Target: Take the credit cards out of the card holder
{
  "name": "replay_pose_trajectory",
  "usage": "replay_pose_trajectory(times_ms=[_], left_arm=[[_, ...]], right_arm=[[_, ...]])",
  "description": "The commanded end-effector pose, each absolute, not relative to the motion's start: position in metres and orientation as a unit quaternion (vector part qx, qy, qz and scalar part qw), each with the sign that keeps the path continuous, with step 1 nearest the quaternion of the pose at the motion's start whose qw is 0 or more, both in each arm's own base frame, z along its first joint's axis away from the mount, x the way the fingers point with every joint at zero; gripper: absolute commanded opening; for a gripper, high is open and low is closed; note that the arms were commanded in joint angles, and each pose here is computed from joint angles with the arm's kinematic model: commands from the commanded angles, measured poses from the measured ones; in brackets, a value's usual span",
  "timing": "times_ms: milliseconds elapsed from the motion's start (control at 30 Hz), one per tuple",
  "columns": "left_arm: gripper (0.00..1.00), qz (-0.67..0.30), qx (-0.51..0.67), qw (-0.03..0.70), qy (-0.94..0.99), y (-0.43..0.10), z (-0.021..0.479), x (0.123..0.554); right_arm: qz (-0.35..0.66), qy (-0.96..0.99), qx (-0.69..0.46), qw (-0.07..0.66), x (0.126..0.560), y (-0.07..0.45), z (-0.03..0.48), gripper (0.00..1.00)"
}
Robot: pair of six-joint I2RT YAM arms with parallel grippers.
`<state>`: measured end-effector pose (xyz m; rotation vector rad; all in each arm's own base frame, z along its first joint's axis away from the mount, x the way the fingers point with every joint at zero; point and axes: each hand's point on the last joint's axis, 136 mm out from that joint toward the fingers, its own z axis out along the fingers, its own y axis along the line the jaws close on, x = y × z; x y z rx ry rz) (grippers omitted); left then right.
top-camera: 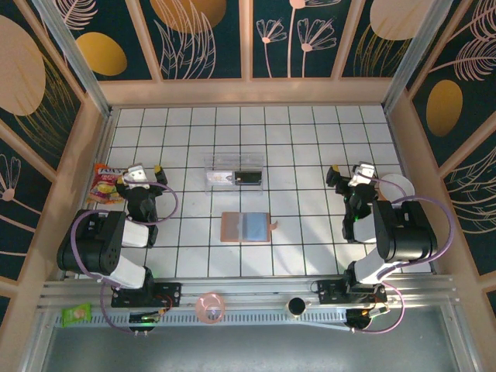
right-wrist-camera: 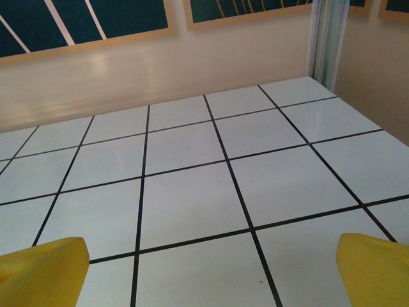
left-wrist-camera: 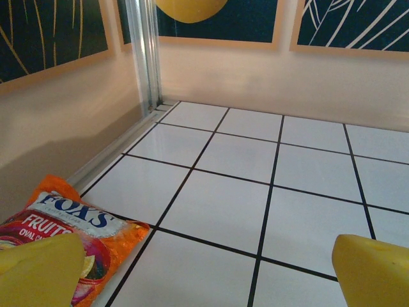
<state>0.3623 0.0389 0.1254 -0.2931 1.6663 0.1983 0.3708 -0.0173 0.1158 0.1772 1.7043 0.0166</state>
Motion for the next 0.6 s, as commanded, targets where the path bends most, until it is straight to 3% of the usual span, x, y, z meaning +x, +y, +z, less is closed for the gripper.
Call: replay_pose_trajectory(times_ms=[0, 567], left_arm=[[0.99, 0.080, -0.144, 0.679, 0.715, 0.0426, 0.1401, 0.3650], [0.99, 0.080, -0.143, 0.679, 0.716, 0.0420, 0.1399, 0.3655]], right_arm=[[0.006, 0.734, 0.076, 0.675, 0.3728, -0.0189, 0.1287, 0.99], [0.006, 0.733, 0.076, 0.676, 0.3731, -0.0189, 0.1291, 0.99]])
